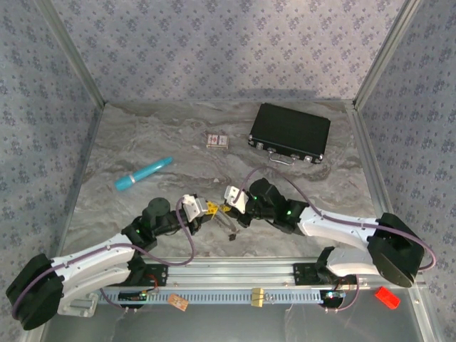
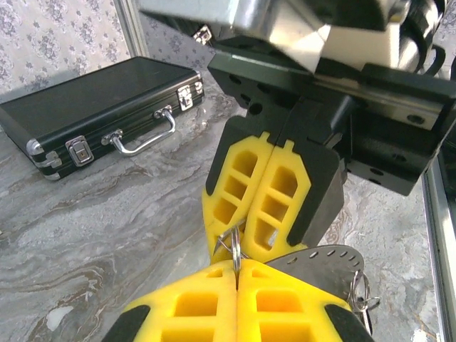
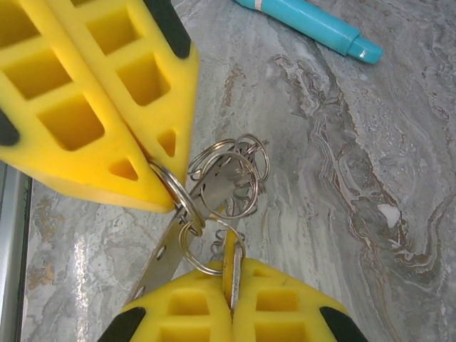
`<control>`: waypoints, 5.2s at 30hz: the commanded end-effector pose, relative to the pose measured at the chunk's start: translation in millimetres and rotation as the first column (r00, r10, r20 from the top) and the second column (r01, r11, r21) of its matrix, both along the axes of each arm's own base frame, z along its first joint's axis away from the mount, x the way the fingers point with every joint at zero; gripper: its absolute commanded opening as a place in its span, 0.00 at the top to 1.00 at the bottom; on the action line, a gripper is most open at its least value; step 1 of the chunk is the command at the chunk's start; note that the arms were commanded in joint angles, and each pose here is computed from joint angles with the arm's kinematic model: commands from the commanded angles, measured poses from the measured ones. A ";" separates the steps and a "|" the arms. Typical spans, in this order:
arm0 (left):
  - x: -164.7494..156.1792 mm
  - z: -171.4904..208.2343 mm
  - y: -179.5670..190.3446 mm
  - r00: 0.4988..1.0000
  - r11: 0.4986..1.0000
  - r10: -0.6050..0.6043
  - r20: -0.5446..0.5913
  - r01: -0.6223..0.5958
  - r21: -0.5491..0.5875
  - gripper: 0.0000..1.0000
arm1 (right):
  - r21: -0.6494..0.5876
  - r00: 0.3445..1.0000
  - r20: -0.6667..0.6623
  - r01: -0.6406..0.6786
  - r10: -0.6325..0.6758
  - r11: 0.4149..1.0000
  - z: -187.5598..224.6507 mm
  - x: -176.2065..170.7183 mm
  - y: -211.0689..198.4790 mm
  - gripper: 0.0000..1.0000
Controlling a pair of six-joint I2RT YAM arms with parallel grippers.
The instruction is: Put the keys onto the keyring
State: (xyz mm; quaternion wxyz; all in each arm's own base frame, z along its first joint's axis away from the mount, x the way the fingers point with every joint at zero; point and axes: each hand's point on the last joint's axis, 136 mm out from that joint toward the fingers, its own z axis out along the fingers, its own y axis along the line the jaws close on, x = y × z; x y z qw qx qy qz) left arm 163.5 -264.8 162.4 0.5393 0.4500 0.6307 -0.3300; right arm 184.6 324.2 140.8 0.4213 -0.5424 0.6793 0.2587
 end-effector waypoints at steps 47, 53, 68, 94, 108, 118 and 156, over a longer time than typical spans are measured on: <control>1.2 15.3 -3.3 0.999 1.000 -0.023 0.042 0.023 -0.016 1.00 | -0.223 0.990 0.075 -0.096 0.116 0.970 10.2 -1.7 1.0 1.00; 0.9 17.0 -2.6 0.999 1.000 -0.021 0.049 0.022 -0.020 1.00 | -0.274 0.995 0.009 -0.097 0.103 0.957 -11.6 0.5 -2.2 1.00; 0.8 15.0 -2.9 0.999 1.000 -0.023 0.042 0.024 -0.015 1.00 | -0.171 0.994 -0.014 -0.106 0.106 0.980 10.0 4.5 8.5 1.00; 2.2 16.0 -1.0 0.999 1.000 -0.012 0.050 0.013 -0.012 1.00 | -0.228 0.984 -0.101 -0.167 0.148 0.959 -8.1 -10.1 -1.0 1.00; 1.2 14.9 -2.2 0.999 1.000 -0.021 0.049 0.022 -0.009 1.00 | -0.207 0.976 -0.108 -0.210 0.191 0.956 0.2 -13.5 8.8 1.00; 2.0 13.2 -2.6 0.999 1.000 -0.022 0.047 0.022 -0.003 1.00 | -0.176 0.979 -0.085 -0.196 0.183 0.965 14.0 -8.8 8.1 1.00; 3.4 3.9 -3.1 0.999 0.999 -0.023 0.024 0.021 0.049 1.00 | -0.567 0.990 0.099 -0.026 0.100 0.823 11.9 21.8 -48.2 1.00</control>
